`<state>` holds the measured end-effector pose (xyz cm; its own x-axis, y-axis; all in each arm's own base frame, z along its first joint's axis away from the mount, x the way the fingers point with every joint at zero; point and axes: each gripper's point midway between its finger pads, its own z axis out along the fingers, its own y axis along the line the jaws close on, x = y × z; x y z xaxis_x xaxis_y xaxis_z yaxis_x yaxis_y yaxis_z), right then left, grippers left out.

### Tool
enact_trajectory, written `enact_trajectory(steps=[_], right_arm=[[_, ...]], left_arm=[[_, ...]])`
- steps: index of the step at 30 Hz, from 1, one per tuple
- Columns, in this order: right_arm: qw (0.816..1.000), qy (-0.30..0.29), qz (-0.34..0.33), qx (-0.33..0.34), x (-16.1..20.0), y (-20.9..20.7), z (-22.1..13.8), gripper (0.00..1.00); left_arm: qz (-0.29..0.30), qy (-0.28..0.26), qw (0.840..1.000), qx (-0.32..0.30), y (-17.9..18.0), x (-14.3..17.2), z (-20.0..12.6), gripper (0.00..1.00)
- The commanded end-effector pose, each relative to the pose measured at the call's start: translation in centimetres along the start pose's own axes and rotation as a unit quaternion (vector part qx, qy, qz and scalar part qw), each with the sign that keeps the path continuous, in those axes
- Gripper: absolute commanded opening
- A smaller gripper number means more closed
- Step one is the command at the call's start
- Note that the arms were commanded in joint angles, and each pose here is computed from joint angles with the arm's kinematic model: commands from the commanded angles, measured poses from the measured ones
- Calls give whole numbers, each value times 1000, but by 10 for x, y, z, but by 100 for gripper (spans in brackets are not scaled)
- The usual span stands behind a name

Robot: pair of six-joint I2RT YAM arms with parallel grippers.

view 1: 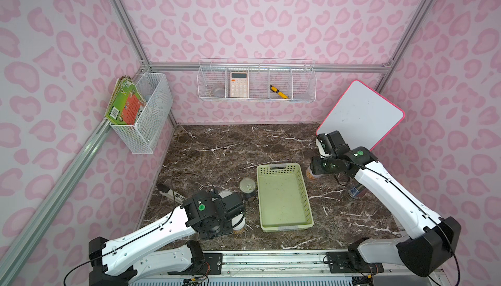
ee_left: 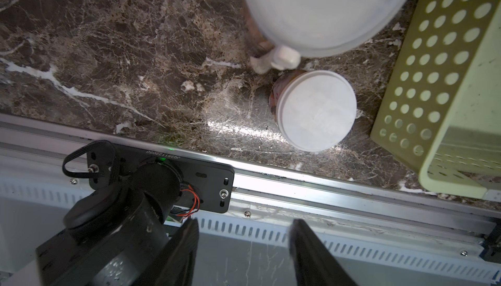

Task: Put the canned food in the basket
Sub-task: Pick up the canned food from the center of the board, then place the canned food in the basket.

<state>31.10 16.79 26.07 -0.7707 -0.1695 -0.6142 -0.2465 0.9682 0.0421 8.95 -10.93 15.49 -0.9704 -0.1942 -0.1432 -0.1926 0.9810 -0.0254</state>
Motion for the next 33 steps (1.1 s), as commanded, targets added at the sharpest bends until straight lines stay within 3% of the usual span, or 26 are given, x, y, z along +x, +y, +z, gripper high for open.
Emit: enact_trajectory(steps=[1, 7, 15, 24, 33], right_arm=[[999, -22, -30, -28, -22, 33, -15, 47], [993, 26, -96, -59, -26, 88, 16, 48], [990, 92, -101, -11, 7, 66, 73, 49], [990, 117, -76, -5, 23, 38, 126, 50], [988, 129, -80, 17, 33, 31, 156, 53]], left_arm=[[-5, -6, 1000, -4, 1, -2, 2, 60], [-5, -3, 1000, 3, -2, -1, 5, 60], [1, 4, 1000, 3, -9, 0, 10, 61], [-7, -1, 1000, -13, -6, -1, 21, 65], [-6, -3, 999, -34, -7, -3, 34, 71]])
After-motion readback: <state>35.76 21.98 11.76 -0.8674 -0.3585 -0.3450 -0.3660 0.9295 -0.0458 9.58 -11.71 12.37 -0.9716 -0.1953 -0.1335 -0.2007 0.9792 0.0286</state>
